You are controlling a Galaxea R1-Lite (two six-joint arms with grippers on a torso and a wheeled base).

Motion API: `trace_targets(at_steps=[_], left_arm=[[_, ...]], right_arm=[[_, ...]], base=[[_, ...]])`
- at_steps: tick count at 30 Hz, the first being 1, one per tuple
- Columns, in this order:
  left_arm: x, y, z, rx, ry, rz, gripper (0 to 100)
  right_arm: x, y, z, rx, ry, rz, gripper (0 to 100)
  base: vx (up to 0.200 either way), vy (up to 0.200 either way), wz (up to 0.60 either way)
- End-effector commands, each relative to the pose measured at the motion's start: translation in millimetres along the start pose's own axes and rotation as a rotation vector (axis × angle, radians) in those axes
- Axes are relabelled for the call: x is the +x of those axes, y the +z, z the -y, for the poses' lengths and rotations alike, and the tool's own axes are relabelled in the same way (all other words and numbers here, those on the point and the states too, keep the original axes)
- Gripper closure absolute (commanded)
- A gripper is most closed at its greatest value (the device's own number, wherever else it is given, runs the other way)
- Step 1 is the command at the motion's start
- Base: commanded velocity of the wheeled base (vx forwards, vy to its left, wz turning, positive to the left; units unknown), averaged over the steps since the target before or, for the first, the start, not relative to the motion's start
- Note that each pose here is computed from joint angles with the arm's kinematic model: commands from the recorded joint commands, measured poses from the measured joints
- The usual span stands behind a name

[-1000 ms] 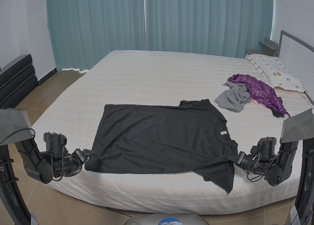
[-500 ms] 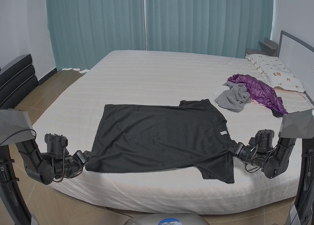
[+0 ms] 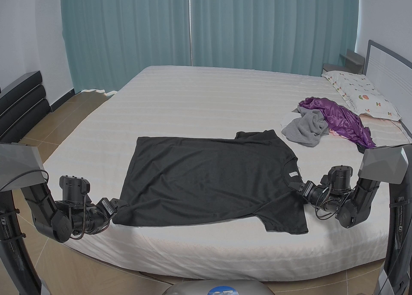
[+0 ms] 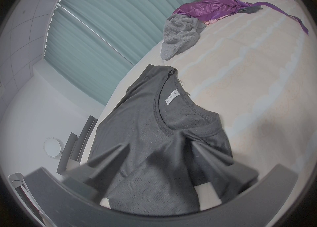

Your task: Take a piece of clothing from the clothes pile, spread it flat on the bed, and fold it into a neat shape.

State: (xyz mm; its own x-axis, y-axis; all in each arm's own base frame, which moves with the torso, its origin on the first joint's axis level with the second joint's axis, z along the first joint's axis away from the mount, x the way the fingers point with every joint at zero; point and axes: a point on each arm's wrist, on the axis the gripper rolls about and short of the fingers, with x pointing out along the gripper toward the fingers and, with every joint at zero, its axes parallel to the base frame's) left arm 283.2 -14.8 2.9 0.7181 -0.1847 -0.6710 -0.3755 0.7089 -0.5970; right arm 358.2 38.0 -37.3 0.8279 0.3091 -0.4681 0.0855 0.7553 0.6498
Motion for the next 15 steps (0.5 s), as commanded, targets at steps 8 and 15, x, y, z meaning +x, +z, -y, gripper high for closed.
trace_targets(at_steps=[8,15], left_arm=[[-0.6,-0.6,0.2,-0.001,0.0,-0.001,0],[-1.7,-1.1,-0.1,-0.001,0.001,-0.002,0]], right_arm=[[-53.3,2.7,-7.1,0.012,-0.023,-0.003,0],[-94.3,-31.4,1.0,0.046,-0.095,-0.127,0]], base=[[0.0,0.0,0.0],[0.0,0.0,0.0]])
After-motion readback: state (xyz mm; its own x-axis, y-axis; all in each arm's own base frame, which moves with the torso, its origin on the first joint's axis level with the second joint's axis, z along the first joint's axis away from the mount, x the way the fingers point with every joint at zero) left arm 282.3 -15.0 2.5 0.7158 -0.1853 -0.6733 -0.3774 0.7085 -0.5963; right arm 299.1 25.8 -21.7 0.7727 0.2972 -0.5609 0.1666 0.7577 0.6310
